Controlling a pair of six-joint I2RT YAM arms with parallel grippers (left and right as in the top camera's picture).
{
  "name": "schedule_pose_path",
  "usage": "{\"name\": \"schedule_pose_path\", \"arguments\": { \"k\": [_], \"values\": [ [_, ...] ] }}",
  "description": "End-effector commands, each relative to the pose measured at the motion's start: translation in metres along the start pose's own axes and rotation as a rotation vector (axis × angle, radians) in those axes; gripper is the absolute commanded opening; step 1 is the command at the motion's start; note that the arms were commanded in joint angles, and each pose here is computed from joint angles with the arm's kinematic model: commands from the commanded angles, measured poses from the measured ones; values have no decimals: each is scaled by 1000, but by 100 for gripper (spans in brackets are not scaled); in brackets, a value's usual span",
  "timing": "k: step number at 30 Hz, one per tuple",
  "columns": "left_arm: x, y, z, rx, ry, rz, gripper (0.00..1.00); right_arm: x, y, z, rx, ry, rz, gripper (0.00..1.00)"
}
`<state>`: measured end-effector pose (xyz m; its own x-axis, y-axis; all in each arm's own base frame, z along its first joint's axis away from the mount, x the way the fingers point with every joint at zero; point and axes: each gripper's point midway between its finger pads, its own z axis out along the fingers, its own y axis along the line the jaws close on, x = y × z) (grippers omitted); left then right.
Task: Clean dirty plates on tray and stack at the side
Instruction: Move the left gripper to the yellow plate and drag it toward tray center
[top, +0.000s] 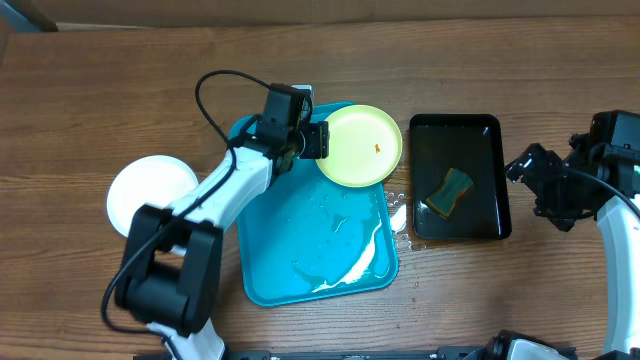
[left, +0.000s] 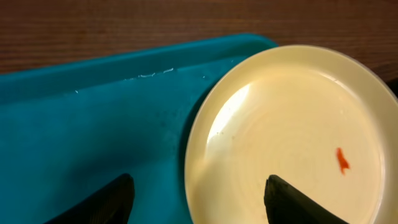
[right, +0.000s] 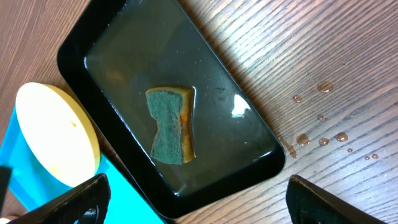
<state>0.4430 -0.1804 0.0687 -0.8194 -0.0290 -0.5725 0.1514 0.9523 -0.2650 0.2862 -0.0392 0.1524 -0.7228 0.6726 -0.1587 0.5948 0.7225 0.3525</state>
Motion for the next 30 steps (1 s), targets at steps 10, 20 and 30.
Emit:
{"name": "schedule_pose_path", "arguments": {
  "k": [10, 20, 30],
  "values": [
    [51, -1, 46, 80, 179, -86, 4, -1, 2, -1, -10, -10, -14, 92],
    [41, 1, -40, -10, 212, -69, 4, 0, 4, -1, -16, -5, -30, 92],
    [105, 55, -94, -314, 446, -54, 4, 38, 54, 23, -24, 34, -345, 73]
  ]
}}
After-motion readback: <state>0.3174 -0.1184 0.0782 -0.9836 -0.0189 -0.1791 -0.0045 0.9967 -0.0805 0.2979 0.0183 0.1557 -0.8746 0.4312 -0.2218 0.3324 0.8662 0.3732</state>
